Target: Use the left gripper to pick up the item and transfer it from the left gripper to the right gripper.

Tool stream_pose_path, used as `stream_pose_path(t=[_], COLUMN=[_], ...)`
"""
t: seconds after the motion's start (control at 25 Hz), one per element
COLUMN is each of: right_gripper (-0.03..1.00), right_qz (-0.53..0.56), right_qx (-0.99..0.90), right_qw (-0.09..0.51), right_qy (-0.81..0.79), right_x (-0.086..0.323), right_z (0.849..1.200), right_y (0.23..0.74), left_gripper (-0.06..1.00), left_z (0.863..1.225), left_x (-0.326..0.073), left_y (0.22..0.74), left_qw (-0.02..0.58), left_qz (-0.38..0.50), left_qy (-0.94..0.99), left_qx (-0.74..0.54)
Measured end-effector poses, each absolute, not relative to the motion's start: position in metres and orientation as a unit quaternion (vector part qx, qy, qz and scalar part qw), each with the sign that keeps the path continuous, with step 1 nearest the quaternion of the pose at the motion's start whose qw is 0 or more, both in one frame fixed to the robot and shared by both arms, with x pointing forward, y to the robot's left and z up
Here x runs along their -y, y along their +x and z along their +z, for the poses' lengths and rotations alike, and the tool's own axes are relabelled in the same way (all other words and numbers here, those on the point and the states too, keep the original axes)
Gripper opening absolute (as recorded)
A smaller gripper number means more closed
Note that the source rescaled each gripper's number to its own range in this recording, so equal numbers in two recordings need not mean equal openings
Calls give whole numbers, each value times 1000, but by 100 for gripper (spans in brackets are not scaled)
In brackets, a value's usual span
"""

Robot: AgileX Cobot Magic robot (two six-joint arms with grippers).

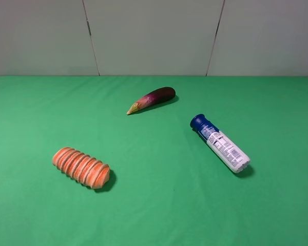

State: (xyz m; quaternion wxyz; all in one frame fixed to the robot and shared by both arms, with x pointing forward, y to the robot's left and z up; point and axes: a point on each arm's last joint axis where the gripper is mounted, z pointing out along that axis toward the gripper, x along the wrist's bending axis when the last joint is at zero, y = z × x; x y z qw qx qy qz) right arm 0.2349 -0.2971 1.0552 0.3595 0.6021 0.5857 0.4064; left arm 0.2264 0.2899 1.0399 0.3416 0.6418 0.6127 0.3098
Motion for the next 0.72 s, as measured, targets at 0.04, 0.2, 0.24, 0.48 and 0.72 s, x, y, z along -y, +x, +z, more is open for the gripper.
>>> stream_pose_path(t=[0.04,0.2,0.24,0.48,0.72], right_gripper=[100,100,100,100,100], right_qz=[406,406,406,406,406], right_qx=[-586,-586,-586,-586,-586], right_qw=[359,359,359,359,359], right_qy=[602,602,602,602,602], right_x=[297,297,297,297,297], right_z=[1055,1055,1055,1055,1055], right_y=[235,235,235,235,235], left_gripper=[88,88,88,88,88], left_z=[1040,1040,1040,1040,1040], left_x=[-290,-290,-290,-290,-290], left_y=[226,226,226,226,226], left_qw=[342,342,342,342,342], left_qz=[310,310,310,310,310], left_qy=[642,642,642,642,642], left_qx=[-613,-613,-613,-613,-613])
